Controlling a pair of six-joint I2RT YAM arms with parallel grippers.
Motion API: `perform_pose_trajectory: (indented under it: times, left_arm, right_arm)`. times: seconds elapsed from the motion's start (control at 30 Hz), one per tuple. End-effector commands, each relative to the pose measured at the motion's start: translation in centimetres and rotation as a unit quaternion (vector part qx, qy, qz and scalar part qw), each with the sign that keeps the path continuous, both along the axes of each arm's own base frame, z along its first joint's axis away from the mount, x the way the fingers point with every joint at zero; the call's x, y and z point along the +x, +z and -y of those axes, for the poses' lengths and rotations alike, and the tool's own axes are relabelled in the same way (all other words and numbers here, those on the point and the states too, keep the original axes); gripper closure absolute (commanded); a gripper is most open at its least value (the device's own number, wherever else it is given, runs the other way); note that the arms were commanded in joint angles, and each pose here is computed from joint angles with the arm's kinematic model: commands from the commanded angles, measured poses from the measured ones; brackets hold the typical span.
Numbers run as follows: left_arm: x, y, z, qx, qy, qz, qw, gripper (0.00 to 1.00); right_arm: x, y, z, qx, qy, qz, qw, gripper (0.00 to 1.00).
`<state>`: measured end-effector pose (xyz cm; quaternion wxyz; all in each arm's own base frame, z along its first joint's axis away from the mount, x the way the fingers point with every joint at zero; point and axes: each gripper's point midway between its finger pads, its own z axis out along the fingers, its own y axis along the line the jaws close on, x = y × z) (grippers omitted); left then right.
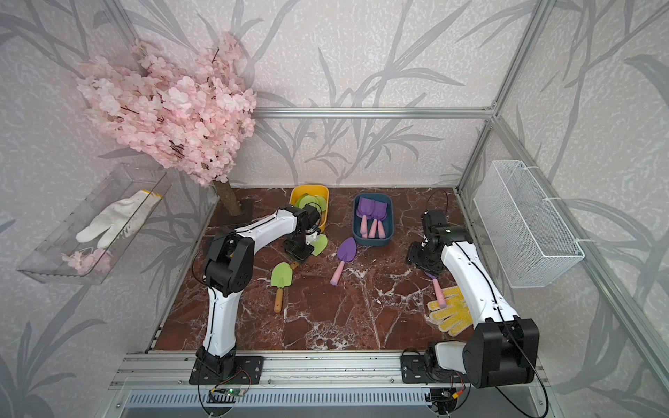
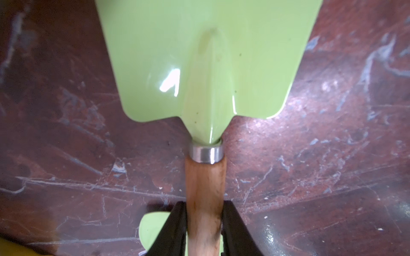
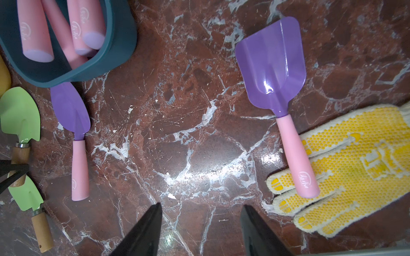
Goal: Sort the small shovels by color and place them into the storage box
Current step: Pick up the shovel from the center of the board.
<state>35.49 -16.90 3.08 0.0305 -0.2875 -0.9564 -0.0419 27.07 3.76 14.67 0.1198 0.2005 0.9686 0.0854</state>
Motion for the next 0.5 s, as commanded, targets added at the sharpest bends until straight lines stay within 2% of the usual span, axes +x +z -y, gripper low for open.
perform_pose_trajectory:
  times: [0.0, 0.23, 0.47]
  left_arm:
    - [-0.5, 0.6, 0.4, -0.003, -0.013, -0.001, 1.000, 0.73]
    - [-1.3, 1.7, 1.5, -0.009, -0.029, 0.004, 1.000, 0.76]
    - [-3.7, 2.9, 2.3, -0.002, -0.039, -0.001, 0.999, 0.77]
  right_arm:
    - [0.1, 0.3, 0.0, 0.002, 0.003, 0.008, 1.000, 0.39]
    - [0.0, 0.5, 0.0, 0.004, 0.002, 0.010, 1.000, 0.39]
    - [-0.2, 1.4, -0.1, 0.009, 0.000, 0.024, 1.000, 0.39]
